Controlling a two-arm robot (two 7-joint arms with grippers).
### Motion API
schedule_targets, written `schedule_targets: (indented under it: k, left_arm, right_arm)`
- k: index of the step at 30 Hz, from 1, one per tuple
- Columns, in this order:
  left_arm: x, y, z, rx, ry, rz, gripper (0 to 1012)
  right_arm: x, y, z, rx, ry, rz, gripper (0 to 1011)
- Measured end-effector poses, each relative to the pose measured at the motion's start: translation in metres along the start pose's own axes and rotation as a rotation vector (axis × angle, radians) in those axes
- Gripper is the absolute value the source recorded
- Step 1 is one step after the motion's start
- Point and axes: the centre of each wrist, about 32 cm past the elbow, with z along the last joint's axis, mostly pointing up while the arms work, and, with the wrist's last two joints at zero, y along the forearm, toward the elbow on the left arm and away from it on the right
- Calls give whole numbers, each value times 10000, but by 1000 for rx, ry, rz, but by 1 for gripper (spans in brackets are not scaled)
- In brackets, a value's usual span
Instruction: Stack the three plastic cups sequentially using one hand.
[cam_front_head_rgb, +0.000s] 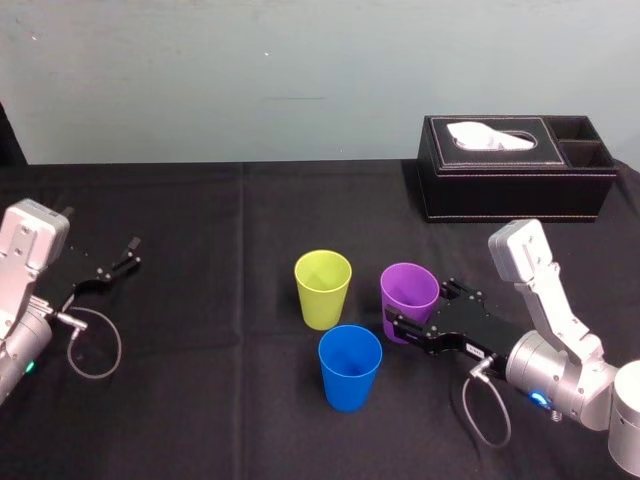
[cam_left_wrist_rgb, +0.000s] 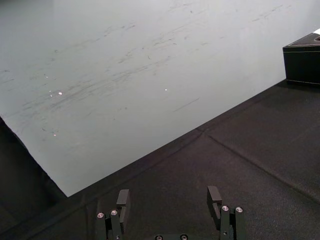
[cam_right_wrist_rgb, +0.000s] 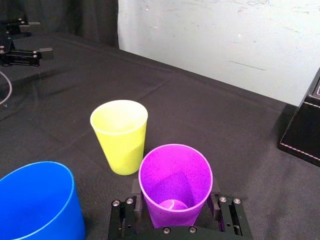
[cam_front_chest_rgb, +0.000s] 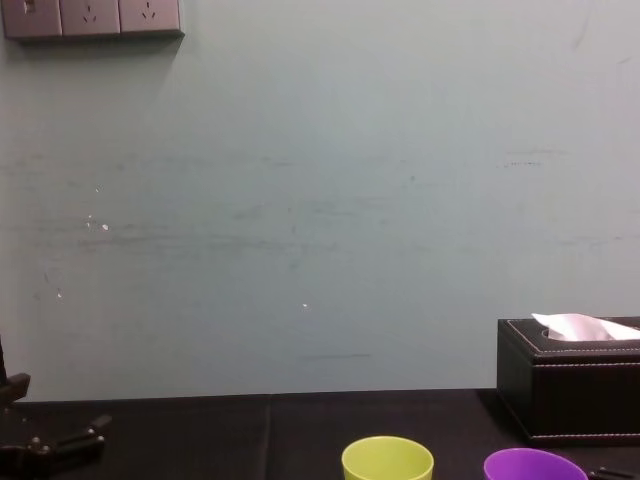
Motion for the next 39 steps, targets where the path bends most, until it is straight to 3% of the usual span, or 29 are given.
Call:
schedule_targets:
  k: [11,27,34,39]
  left_arm:
    - [0,0,0,0,0,0,1010]
    - [0,0,0,0,0,0,1010]
    - [0,0,0,0,0,0,1010]
    - [0,0,0,0,0,0,1010]
  right_arm:
    - [0,-3,0,1,0,0,723]
    - [-1,-20,11,6,-1,-1,722]
    - [21,-104,101,16,-5,-20,722]
    - [54,-185,235,21,-8,-34,722]
